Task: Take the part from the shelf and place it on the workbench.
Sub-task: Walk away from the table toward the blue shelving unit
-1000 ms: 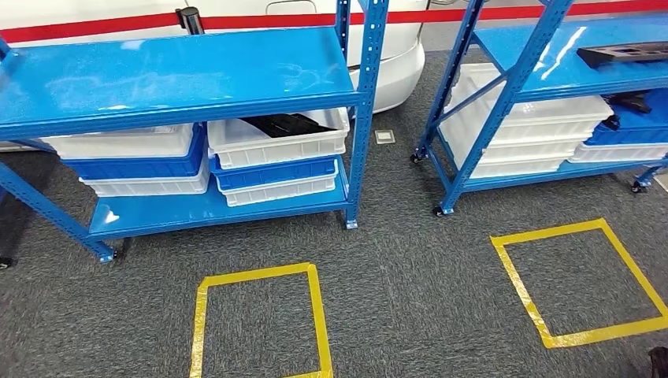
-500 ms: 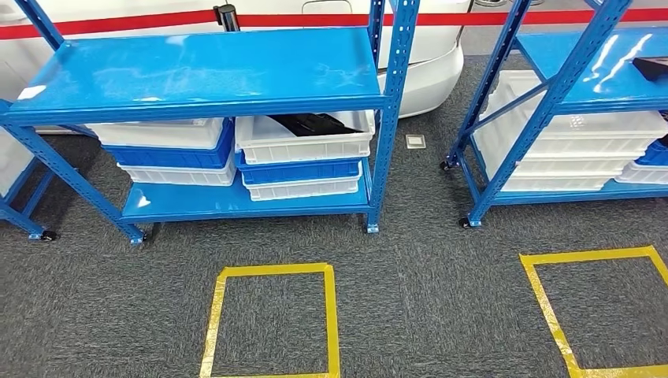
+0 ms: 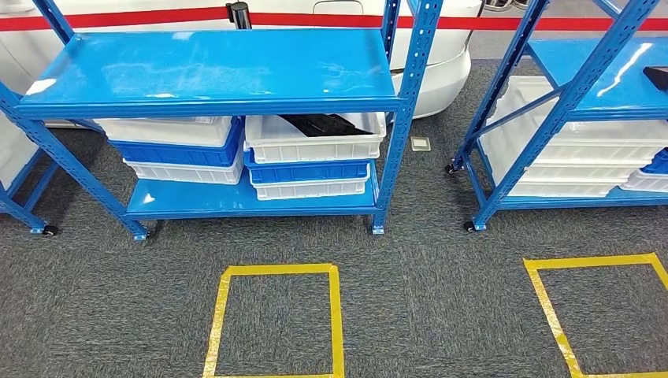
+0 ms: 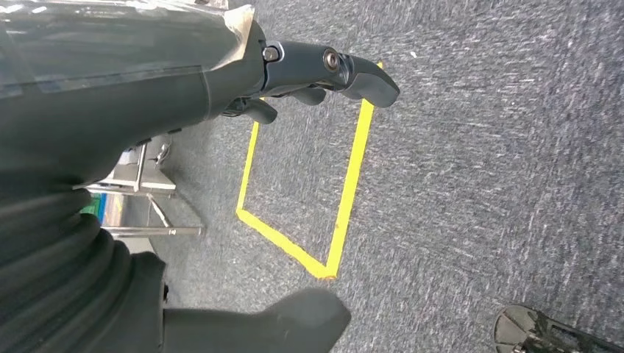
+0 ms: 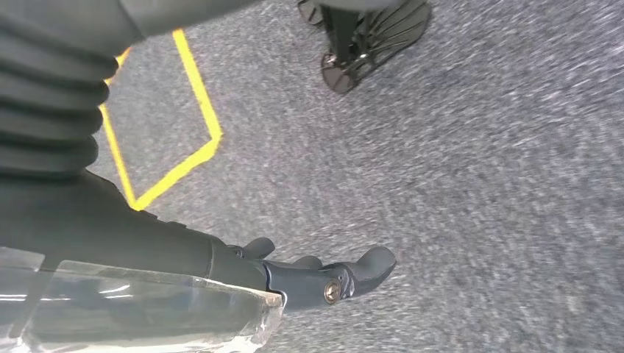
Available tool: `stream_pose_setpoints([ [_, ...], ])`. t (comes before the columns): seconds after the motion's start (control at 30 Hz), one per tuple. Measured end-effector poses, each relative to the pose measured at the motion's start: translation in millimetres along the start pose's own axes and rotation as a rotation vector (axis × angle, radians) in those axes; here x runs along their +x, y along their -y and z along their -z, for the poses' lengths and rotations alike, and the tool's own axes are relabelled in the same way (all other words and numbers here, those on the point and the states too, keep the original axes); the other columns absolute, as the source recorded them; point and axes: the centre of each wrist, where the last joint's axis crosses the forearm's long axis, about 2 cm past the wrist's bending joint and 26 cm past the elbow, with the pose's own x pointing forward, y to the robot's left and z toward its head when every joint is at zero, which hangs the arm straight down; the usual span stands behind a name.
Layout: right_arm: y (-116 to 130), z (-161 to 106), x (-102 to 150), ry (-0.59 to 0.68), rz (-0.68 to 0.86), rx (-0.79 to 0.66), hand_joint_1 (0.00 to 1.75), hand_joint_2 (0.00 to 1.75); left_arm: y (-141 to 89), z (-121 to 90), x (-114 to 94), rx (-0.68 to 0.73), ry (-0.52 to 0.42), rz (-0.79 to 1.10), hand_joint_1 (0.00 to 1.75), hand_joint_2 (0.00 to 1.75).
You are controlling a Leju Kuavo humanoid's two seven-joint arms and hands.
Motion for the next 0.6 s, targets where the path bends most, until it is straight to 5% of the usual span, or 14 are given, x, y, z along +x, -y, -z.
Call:
stream_pose_setpoints([
  [0.6,2.2,1.5,0.5,-0.042,-0.011,-0.003,0.00,1.75,-0.3,0.2,-0.9,-0.007,-0.015,-0.024,0.00,1.75],
])
